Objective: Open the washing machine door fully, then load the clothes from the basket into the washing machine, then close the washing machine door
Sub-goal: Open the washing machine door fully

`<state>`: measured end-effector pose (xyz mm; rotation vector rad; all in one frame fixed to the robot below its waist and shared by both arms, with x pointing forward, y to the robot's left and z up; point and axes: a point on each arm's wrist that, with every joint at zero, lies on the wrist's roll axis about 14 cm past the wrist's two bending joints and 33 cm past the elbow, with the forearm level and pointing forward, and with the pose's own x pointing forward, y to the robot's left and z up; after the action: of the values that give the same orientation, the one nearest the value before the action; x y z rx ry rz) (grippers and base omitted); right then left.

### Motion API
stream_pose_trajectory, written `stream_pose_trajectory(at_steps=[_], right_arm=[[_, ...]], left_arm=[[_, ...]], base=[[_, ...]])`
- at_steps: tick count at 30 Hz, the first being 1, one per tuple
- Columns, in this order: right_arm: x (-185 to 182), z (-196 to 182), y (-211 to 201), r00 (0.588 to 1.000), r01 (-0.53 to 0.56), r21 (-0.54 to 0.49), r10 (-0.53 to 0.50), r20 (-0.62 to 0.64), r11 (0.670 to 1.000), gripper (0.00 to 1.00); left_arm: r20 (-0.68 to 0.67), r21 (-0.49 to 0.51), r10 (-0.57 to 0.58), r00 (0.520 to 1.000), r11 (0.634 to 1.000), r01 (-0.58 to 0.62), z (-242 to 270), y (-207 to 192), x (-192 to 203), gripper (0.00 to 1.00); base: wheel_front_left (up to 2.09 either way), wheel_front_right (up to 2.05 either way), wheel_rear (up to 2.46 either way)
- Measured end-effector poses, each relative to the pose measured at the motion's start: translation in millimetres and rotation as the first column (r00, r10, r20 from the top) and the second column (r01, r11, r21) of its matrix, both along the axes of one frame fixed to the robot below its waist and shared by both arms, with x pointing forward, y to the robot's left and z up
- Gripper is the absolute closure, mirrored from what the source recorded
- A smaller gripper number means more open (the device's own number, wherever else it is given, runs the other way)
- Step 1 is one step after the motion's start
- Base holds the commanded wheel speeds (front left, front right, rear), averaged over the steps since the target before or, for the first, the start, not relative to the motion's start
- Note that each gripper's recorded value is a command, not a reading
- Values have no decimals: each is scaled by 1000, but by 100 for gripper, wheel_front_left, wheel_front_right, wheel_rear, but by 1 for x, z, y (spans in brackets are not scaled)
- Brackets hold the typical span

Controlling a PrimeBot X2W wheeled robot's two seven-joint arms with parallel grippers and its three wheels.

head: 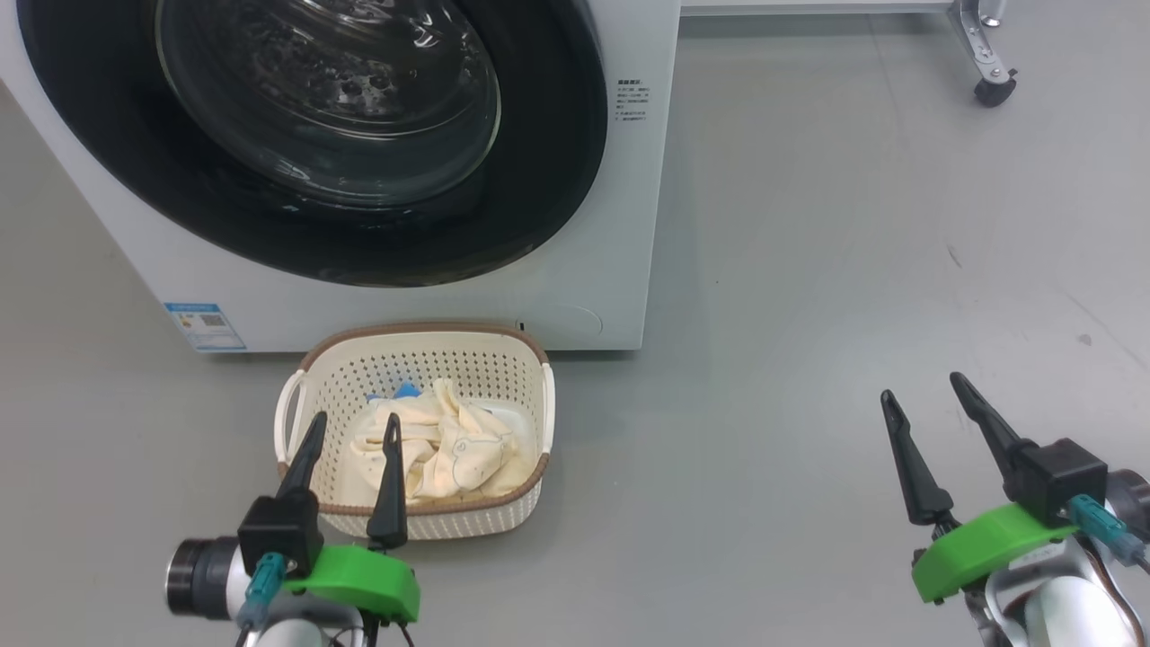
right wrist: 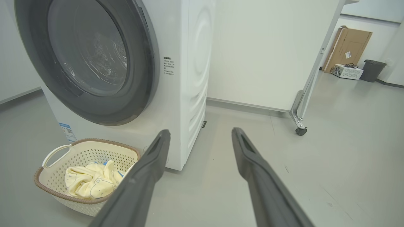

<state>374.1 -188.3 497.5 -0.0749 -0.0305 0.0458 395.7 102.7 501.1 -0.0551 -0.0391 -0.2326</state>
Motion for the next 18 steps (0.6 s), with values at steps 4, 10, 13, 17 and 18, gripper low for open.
stream_pose_trajectory(at_steps=[4, 10, 13, 17, 18], right_arm=[[1, -2, 0, 1000, -1, 0, 1, -5, 1000, 0], [7, -3, 0, 1000, 1, 4, -1, -6, 1000, 0], [12, -2, -2, 1000, 10, 36, -10, -1, 999, 0], [22, -2, -9, 999, 40, 140, -40, 1, 989, 0], [22, -2, -9, 999, 40, 140, -40, 1, 989, 0]], left_arm=[[0, 7, -1, 1000, 1000, 1, -1, 0, 1, 0], [-7, 5, 0, 1000, 1000, 0, -4, 0, 3, 0], [-6, 5, 9, 1000, 1000, -9, -4, 2, 6, 0], [1, 2, 9, 1000, 1000, -9, -2, 1, 12, 0], [1, 2, 9, 1000, 1000, -9, -2, 1, 12, 0]], base=[[0, 0, 0], [0, 0, 0], [0, 0, 0], [0, 0, 0], [0, 0, 0]])
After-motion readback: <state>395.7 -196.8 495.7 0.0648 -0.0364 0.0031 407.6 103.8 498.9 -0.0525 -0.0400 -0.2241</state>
